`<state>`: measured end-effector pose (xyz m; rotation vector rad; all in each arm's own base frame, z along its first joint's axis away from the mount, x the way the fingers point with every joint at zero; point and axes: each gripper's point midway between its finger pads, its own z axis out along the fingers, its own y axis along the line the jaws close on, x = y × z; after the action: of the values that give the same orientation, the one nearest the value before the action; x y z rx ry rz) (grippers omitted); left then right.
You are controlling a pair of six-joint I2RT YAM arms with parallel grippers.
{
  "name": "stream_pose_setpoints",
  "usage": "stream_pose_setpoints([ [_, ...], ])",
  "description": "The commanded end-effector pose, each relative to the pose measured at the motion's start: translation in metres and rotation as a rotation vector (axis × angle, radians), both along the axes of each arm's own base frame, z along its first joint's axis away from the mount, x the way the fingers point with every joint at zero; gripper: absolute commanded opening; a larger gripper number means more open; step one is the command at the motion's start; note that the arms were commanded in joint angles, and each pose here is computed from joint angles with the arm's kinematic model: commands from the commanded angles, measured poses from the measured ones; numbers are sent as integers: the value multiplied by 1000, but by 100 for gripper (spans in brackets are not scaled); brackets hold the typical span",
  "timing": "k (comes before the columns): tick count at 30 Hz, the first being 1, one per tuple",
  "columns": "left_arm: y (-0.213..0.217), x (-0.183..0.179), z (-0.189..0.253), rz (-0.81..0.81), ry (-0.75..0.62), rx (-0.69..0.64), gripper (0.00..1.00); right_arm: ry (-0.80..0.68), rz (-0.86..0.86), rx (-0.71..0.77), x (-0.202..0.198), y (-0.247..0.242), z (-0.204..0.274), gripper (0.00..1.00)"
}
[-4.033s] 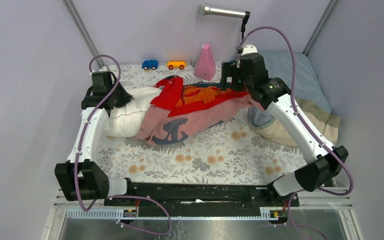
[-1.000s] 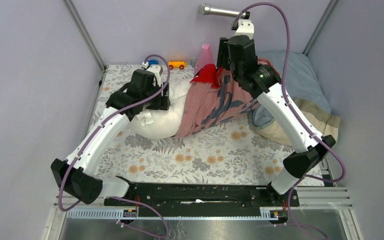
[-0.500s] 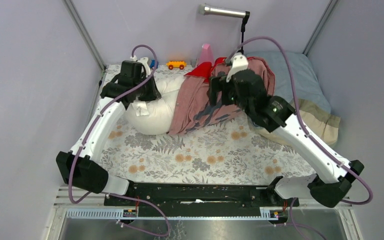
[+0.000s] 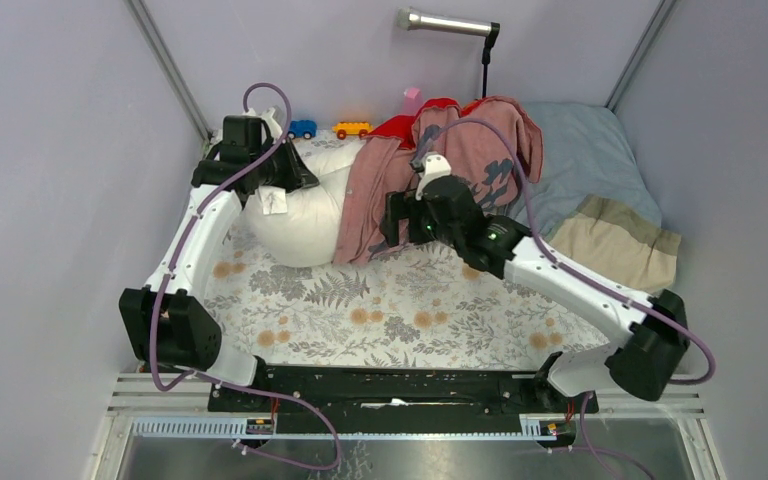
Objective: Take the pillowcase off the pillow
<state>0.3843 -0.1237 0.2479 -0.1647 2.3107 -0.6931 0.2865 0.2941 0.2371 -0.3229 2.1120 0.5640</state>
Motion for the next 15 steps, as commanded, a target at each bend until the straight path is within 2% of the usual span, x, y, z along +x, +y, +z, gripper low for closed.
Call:
stream_pose_setpoints([
  [1,11,-4,-19,22,34,39,3,-6,56,176,13,45,24,95],
  [3,11,-6,-17,18,21,44,4,8,33,165,22,50,15,89],
  [5,14,-6,-14,31,7,55,3,19,-8,132,30,49,5,75],
  [7,19,-5,-10,53,-10,72,3,17,-88,91,37,35,-2,43],
  [9,27,-5,-6,89,-27,101,3,-33,-182,77,42,11,2,20],
  [11,35,-4,0,126,-51,123,3,-36,-244,80,45,-18,-1,1],
  [15,69,-3,11,251,-88,255,3,-14,-432,168,60,-98,-1,0],
])
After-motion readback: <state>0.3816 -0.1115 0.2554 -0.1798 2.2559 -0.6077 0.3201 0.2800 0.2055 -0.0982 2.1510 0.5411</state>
